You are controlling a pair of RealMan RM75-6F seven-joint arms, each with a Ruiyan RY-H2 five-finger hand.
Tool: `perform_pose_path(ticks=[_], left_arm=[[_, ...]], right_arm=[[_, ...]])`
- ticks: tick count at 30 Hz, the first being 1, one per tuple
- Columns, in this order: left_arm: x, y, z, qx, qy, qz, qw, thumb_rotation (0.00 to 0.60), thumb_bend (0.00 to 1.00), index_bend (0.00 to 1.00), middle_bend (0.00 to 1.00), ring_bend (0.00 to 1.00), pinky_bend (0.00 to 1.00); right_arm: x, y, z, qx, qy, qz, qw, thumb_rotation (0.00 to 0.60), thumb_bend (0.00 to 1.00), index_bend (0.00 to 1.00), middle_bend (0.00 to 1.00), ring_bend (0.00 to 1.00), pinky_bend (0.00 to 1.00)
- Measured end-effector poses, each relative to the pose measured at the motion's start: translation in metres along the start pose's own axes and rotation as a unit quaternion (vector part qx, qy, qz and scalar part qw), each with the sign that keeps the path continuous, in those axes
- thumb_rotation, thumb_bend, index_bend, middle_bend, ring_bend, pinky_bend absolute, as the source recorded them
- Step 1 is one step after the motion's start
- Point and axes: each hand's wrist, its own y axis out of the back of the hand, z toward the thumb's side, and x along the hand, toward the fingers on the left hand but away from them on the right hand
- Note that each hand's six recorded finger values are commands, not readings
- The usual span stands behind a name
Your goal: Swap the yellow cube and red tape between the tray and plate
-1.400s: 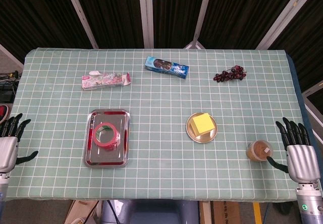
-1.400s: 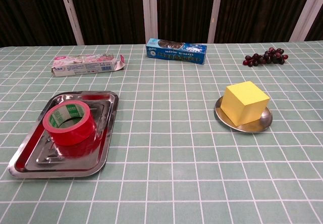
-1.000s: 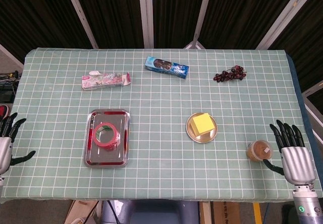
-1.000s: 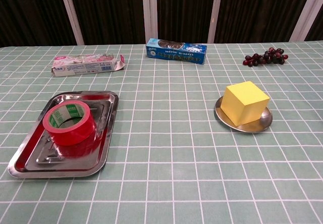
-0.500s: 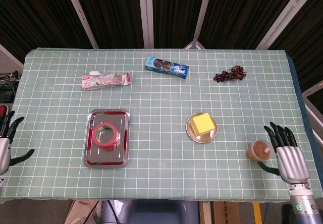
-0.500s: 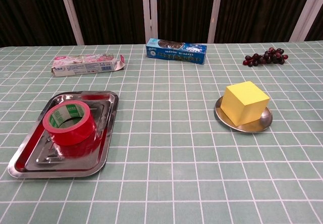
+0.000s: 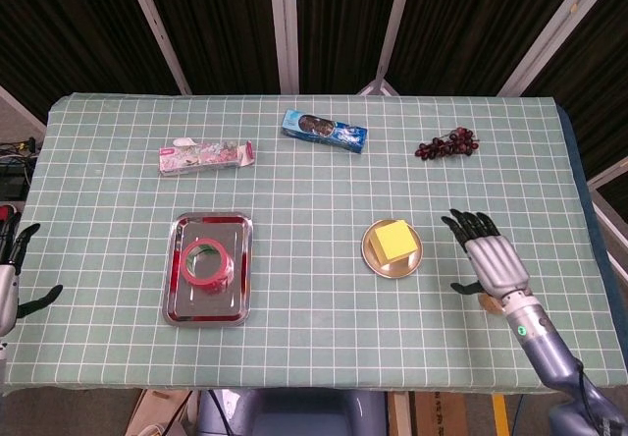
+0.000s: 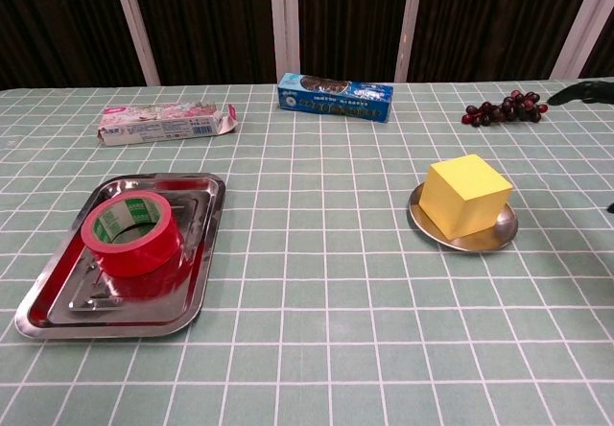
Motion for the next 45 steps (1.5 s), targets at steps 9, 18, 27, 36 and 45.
perform_pose_path(ticks=[9, 18, 27, 36, 45], left_arm=[[0.002, -0.001, -0.007, 0.01, 0.014, 0.0, 0.9998, 0.6, 0.0, 0.16, 0.0, 0.0, 0.03], [0.0, 0.001, -0.008, 0.011, 0.022, 0.004, 0.9997, 0.6, 0.0, 0.16, 0.0, 0.0, 0.03], [0.0, 0.001, -0.008, 0.01, 0.025, 0.001, 0.9996, 0.6, 0.0, 0.16, 0.0, 0.0, 0.03], [-0.001, 0.001, -0.008, 0.004, 0.026, 0.001, 0.9997, 0.6, 0.0, 0.16, 0.0, 0.0, 0.04], [-0.001, 0.001, -0.008, 0.004, 0.027, 0.0, 0.9996, 0.6, 0.0, 0.16, 0.0, 0.0, 0.04]], right_arm=[[-0.058, -0.011, 0.029, 0.018, 0.011, 0.033, 0.9993, 0.6, 0.07, 0.06, 0.0, 0.0, 0.0], [-0.078, -0.027, 0.039, 0.025, 0.014, 0.056, 0.998, 0.6, 0.07, 0.11, 0.02, 0.03, 0.02], [-0.089, -0.037, 0.047, 0.032, 0.018, 0.057, 0.9977, 0.6, 0.14, 0.19, 0.1, 0.14, 0.07], [-0.097, -0.041, 0.056, 0.033, 0.027, 0.051, 0.9978, 0.6, 0.19, 0.27, 0.23, 0.24, 0.09], [-0.1, -0.047, 0.065, 0.04, 0.032, 0.053, 0.9973, 0.6, 0.23, 0.38, 0.33, 0.32, 0.13]])
